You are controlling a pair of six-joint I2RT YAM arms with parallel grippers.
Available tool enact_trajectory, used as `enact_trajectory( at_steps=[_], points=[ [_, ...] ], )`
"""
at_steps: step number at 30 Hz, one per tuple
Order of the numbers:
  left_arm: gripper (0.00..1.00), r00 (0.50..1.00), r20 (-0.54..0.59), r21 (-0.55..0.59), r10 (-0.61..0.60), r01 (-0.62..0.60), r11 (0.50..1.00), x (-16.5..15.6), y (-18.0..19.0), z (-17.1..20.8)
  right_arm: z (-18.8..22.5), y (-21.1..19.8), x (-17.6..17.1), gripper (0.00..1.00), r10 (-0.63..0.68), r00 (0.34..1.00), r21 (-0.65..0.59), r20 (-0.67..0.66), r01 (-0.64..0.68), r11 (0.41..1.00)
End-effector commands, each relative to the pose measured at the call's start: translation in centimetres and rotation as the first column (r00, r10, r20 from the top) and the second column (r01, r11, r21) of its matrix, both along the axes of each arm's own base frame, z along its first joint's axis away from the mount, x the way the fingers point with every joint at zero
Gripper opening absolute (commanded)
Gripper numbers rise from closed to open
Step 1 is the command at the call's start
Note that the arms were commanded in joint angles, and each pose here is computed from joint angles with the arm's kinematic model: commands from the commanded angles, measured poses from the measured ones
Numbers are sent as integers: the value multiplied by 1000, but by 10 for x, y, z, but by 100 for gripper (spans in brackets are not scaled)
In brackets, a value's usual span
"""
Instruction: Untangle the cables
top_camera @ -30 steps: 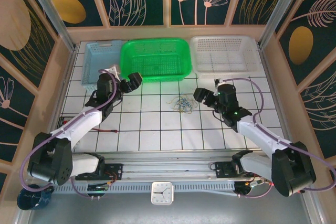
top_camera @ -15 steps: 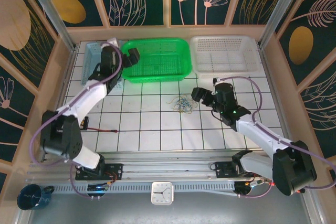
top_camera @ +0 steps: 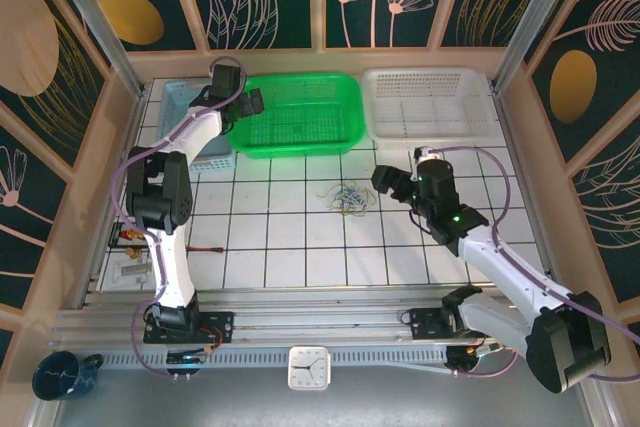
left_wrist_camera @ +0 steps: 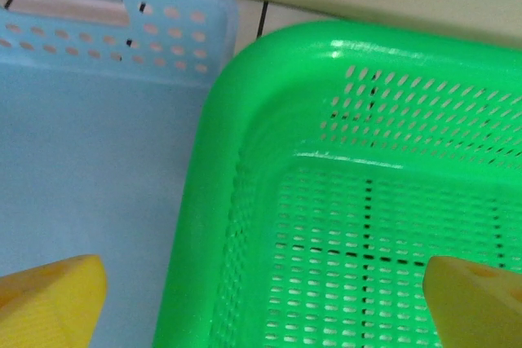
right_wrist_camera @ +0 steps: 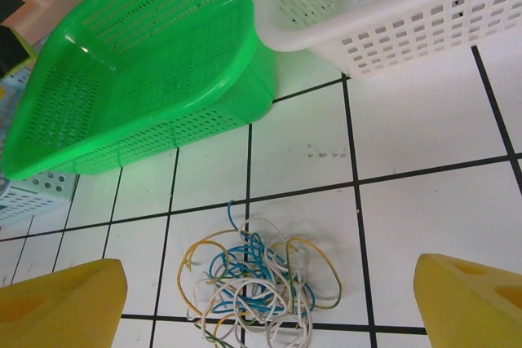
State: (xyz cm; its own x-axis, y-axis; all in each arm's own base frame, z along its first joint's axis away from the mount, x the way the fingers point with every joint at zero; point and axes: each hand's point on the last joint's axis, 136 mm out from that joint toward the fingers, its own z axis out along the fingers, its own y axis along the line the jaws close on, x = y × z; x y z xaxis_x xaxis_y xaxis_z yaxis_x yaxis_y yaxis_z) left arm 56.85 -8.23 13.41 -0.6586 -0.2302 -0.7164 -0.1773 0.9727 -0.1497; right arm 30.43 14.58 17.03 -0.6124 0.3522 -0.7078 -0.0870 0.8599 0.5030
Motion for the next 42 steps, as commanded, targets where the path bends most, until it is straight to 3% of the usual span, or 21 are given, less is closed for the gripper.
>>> enact_trajectory(
  at_steps=[1,16,31,37,42],
  points=[
    [99,1000,-22,45,1,0,999,3,7,4,14,-8,2,91,-30,999,-21,39,30,999],
    [99,994,-106,-2,-35,35,999,7,-7,-31,21,-14,-1,91,-51,997,-19,55,53,998],
    [99,983,-67,-104,-169,162,981,14,-60,-15,20,-19,-6,92,-67,996,-18,56,68,998],
    [99,985,-62,-95,-164,158,983,16,-63,-11,17,-19,-6,92,-68,996,-16,53,69,998],
    [99,994,-49,-12,-99,99,995,15,-45,4,13,-18,-7,91,-63,997,-17,42,64,998]
  ],
)
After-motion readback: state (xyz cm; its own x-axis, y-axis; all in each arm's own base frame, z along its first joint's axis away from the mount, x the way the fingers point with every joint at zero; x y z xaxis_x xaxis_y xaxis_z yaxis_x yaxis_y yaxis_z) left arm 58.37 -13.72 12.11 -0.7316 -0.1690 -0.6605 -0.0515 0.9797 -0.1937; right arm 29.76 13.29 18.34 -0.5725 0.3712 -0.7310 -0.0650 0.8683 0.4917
